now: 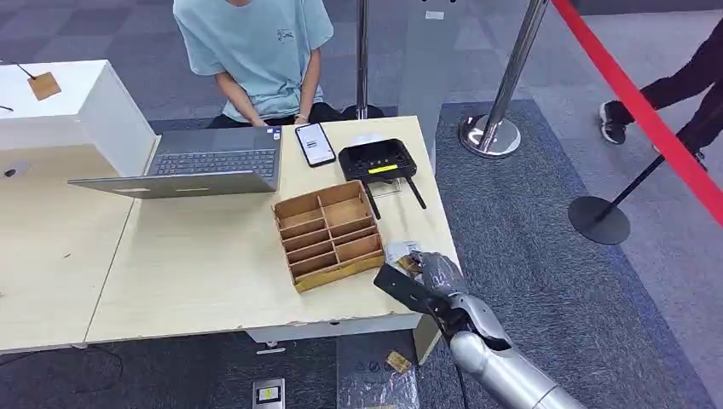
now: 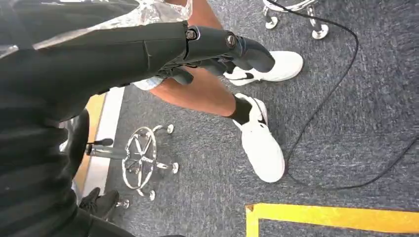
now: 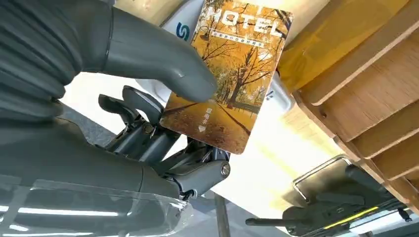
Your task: Pass the card to the sensor for recognition and then transmit it.
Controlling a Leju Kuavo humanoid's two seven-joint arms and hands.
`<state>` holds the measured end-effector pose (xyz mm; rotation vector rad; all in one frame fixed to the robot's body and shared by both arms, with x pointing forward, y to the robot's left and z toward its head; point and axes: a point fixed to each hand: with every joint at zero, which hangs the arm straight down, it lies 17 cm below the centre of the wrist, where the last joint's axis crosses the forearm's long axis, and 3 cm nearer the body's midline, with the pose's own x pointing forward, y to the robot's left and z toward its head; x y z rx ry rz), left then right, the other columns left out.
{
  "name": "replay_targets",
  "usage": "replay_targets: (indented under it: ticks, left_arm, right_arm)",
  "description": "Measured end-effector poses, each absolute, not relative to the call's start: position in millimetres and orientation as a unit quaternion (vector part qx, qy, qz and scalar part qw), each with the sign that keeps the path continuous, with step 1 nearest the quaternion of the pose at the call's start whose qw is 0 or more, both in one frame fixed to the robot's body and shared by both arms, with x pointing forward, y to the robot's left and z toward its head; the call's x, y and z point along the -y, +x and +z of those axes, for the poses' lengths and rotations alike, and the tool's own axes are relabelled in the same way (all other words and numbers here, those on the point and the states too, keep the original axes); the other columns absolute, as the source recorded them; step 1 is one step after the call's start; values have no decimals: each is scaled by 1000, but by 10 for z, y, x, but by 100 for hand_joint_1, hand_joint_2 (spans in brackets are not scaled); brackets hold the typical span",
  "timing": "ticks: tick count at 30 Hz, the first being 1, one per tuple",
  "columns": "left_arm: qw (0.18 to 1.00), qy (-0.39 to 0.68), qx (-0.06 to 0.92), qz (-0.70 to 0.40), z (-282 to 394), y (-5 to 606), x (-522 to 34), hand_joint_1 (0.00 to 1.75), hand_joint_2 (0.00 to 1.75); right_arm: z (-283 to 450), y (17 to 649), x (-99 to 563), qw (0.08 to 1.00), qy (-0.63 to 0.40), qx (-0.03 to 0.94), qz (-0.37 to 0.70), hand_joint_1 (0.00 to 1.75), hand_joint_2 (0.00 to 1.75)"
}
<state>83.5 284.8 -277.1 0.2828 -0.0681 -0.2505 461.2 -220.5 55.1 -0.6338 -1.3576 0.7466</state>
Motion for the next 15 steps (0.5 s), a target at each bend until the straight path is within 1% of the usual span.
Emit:
replay_targets:
  ticks: [7,15]
  left_arm:
    - [982,138,38,-124,-2770,846,-2813,0,175]
    - [981,137,45,-126,-2768,870,-2801,0,175]
  right_arm:
    - [576,4651,2301,680,-283,605,304,175,175]
    - [835,4853,2482,673,-304,613,283,175,175]
